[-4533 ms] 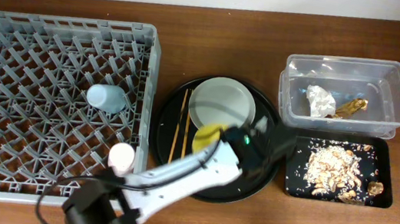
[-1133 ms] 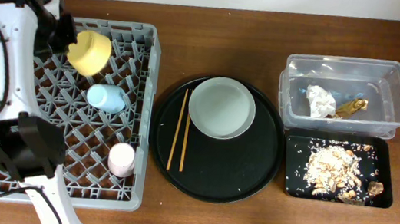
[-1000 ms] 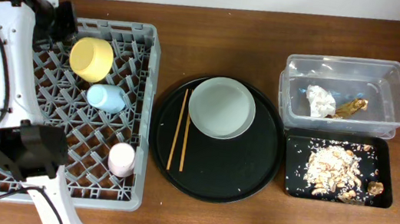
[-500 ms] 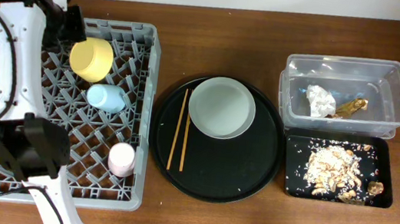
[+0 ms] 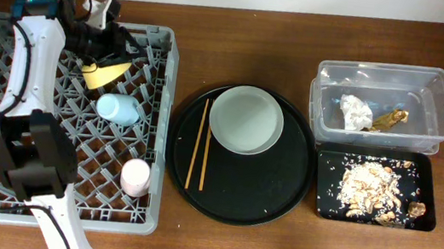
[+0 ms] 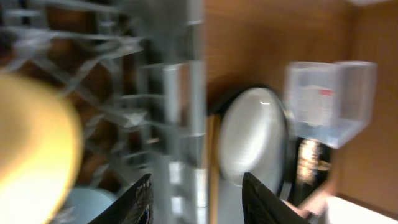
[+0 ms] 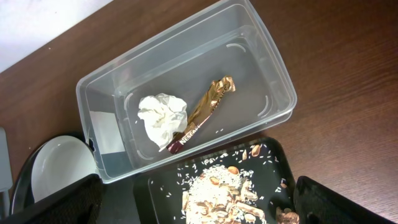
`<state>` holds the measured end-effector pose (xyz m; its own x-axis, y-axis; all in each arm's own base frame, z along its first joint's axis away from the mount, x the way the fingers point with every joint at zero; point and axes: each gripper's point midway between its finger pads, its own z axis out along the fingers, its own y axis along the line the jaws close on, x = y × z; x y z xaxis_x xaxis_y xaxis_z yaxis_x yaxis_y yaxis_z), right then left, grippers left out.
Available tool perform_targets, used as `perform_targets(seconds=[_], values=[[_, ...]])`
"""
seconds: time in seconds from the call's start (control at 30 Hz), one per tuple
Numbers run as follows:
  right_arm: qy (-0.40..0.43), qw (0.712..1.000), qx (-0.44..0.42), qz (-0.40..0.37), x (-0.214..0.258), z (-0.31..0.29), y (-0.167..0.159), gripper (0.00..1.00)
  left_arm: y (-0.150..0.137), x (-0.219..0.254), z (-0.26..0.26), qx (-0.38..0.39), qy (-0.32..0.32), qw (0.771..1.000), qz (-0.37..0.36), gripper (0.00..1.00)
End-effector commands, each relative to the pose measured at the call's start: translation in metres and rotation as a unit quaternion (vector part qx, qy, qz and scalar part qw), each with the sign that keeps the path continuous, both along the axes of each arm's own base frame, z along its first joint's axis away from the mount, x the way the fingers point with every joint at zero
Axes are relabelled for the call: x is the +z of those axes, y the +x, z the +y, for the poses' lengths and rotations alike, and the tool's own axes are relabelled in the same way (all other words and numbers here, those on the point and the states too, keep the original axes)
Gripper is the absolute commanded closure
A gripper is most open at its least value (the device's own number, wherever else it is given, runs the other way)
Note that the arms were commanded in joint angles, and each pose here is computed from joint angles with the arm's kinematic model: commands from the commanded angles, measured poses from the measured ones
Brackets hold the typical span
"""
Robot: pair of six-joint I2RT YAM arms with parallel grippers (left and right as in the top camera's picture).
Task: Sort waste into correct bins and load items into the dishwasher rack
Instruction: 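Set the yellow bowl in the rack, release and withdraw the left gripper, then reach the left gripper to the wooden chopsticks on the round tray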
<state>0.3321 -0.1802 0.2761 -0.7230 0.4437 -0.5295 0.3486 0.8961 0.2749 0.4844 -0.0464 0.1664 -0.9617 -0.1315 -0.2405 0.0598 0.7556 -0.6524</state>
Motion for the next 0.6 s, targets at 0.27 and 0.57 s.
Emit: perform_targets(seconds=[0.27, 0.57], values=[[-0.001, 1.0, -0.003, 0.001, 0.0, -0.002, 0.0, 0.01, -0.05, 0.123, -0.035, -0.019, 0.141, 0.986, -0.089, 0.31], [-0.001, 1.0, -0.003, 0.001, 0.0, -0.002, 0.0, 0.01, -0.105, 0.112, -0.141, -0.155, 0.153, 0.973, -0.072, 0.78]])
